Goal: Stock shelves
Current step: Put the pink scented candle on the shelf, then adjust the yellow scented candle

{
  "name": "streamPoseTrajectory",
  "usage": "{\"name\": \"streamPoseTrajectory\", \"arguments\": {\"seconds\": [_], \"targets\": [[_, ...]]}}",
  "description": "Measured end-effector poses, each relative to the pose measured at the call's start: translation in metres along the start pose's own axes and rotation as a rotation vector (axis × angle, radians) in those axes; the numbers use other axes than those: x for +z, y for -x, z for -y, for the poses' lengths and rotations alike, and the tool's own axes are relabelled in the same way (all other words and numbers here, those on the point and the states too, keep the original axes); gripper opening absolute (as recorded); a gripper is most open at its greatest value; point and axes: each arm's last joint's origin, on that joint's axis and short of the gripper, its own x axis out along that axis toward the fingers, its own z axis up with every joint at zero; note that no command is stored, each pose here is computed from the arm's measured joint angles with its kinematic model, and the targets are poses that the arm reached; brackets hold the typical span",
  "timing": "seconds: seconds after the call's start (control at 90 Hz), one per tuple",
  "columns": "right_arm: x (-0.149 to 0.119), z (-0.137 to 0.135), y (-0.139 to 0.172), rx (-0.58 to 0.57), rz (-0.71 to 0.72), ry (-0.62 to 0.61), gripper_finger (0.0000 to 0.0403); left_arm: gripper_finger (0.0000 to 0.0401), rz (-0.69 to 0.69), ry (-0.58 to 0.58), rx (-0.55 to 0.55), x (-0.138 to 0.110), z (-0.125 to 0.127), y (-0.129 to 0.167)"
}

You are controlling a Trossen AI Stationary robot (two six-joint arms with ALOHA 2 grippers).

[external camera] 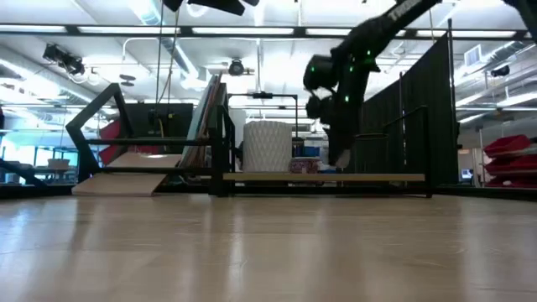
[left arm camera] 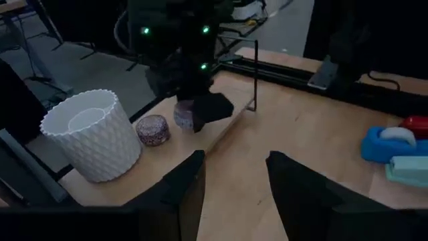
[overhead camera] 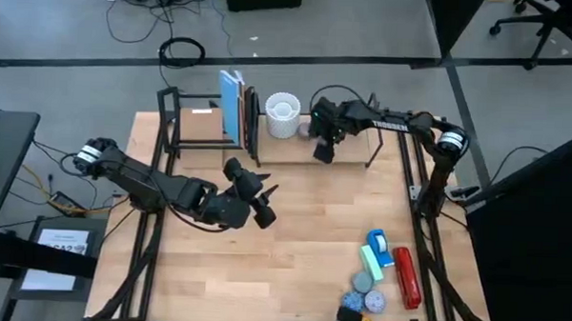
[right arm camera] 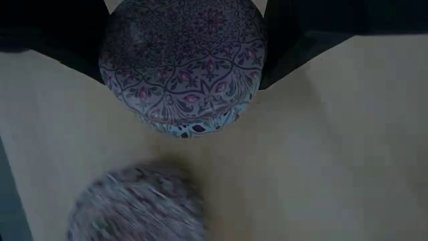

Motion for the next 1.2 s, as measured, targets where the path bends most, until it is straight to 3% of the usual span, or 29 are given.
{"name": "streamPoseTrajectory", "arguments": {"seconds": [0.178,0.367,0.511,0.722,0.889,1.067,1.2], "targets": [[0.004,0.009,-0.009,-0.069,0.032,-0.012,0.0264,0.0142,0.011,0.011,-0.001,0.002,0.0,0.0],[0.01,0.009,-0.009,-0.118,0.08,-0.016,0.0342,0.0142,0.013,0.014,-0.002,0.002,0.0,0.0],[0.01,0.006,-0.007,-0.126,0.077,-0.007,0.0364,0.0142,0.018,0.021,-0.004,0.003,0.001,0.0],[0.012,-0.008,0.043,-0.131,0.198,0.022,0.0354,0.0142,0.018,0.021,-0.004,0.003,0.001,0.0],[-0.003,-0.047,0.113,-0.081,0.315,0.161,0.0345,0.0142,0.017,0.019,-0.004,0.002,0.001,0.0],[-0.043,-0.12,0.177,0.058,0.391,0.384,0.0345,0.0142,0.017,0.018,-0.005,0.002,0.001,0.0],[-0.073,-0.167,0.199,0.239,0.433,0.383,0.0345,0.0142,0.017,0.017,-0.005,0.002,0.001,0.0]]}}
